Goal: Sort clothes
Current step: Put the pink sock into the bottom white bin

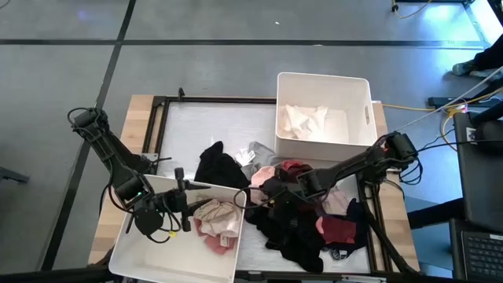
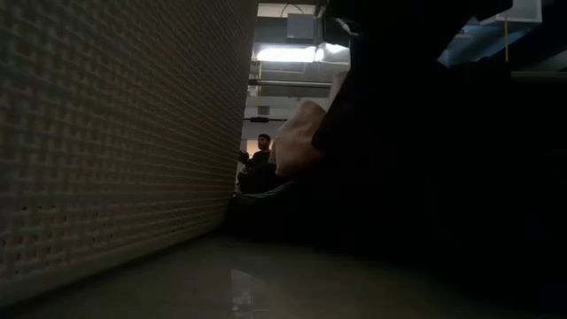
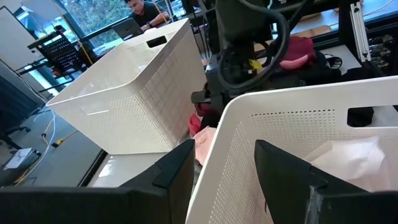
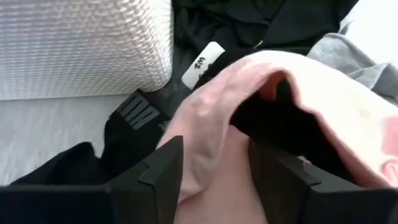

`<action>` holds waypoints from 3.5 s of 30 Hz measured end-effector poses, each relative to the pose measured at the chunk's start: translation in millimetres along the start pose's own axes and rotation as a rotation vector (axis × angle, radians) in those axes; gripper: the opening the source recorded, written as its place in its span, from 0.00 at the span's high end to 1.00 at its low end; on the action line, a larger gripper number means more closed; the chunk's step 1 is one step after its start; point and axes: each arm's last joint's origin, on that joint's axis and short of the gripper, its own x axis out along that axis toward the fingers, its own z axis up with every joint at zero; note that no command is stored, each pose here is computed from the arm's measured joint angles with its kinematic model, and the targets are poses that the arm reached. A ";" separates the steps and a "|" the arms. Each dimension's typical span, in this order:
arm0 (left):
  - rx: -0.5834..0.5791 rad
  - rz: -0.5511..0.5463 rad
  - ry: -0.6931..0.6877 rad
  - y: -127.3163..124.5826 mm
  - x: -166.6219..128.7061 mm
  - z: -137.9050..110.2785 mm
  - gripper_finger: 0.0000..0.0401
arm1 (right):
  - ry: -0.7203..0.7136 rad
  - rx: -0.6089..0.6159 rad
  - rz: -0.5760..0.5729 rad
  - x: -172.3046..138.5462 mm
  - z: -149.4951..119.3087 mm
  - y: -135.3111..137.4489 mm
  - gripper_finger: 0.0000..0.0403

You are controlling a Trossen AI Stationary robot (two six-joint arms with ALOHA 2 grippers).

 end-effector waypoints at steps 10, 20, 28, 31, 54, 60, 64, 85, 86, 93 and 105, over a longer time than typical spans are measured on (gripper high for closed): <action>0.003 0.000 0.000 -0.1 0.1 0.0 0.61 | -0.052 -0.073 0.005 -0.1 4.6 1.6 0.84; 0.003 0.000 0.000 -0.1 0.1 0.0 0.61 | -0.002 -0.176 -0.044 -21.7 34.9 9.2 0.93; 0.003 0.000 0.000 -0.1 0.0 0.1 0.61 | -0.064 -0.310 -0.152 -76.5 90.5 26.6 0.98; 0.003 0.000 0.000 -0.1 0.0 0.1 0.61 | -0.136 -0.329 -0.148 -96.4 110.6 32.1 0.97; 0.013 0.001 0.005 0.1 0.0 -0.8 0.61 | -0.690 -0.524 0.294 -106.2 172.4 71.2 0.95; 0.005 0.004 0.009 0.5 0.4 -1.3 0.61 | -0.541 -0.557 0.287 -65.9 158.0 76.3 0.95; -0.005 0.011 0.011 1.6 2.0 -1.2 0.61 | -0.436 -0.581 0.261 -38.9 146.5 77.2 0.95; -0.015 0.011 0.011 1.6 2.0 -1.2 0.61 | -0.413 -0.554 0.118 -9.9 142.2 73.3 0.90; -0.015 0.011 0.011 1.6 2.0 -1.2 0.61 | -0.414 -0.552 0.111 -9.9 142.3 73.1 0.87; -0.015 0.011 0.011 1.6 2.0 -1.2 0.61 | -0.416 -0.561 0.103 -9.9 142.5 73.0 0.54; -0.015 0.011 0.012 1.6 2.0 -1.3 0.61 | -0.330 -0.611 0.062 -27.6 147.7 70.1 0.31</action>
